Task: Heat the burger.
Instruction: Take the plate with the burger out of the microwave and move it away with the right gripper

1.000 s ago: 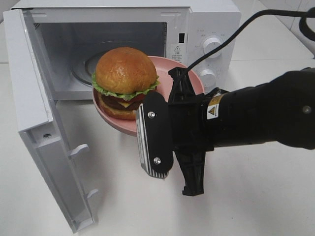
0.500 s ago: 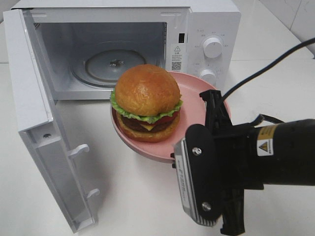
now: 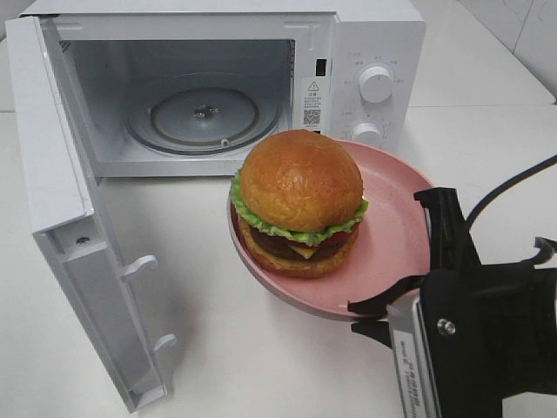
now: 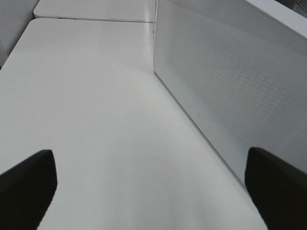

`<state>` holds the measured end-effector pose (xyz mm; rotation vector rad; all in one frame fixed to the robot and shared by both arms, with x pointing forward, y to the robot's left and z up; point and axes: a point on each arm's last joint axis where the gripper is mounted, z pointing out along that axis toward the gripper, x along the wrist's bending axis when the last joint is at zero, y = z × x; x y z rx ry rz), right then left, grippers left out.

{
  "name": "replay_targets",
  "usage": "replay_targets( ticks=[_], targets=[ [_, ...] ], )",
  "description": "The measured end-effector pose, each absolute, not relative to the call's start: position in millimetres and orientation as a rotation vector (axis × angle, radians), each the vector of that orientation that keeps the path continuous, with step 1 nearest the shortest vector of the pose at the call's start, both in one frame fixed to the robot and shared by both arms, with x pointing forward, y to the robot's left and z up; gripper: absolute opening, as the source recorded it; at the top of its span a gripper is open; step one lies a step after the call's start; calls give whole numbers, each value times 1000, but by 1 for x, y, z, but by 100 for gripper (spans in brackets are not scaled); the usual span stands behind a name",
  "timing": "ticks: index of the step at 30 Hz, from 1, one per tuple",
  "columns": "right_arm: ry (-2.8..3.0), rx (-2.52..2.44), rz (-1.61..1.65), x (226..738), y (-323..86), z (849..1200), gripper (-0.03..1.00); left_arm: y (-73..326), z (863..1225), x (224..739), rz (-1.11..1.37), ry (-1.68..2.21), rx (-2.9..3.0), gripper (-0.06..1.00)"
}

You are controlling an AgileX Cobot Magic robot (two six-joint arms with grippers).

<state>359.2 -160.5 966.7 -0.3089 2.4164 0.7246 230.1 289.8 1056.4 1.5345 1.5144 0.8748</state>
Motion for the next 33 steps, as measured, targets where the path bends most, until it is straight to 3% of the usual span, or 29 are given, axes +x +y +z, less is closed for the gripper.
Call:
replay_targets(
  ticks=[33],
  targets=[
    [2508,-225,510,354,-183,962,6,290,1056,230,875,1514,1534,99]
  ],
)
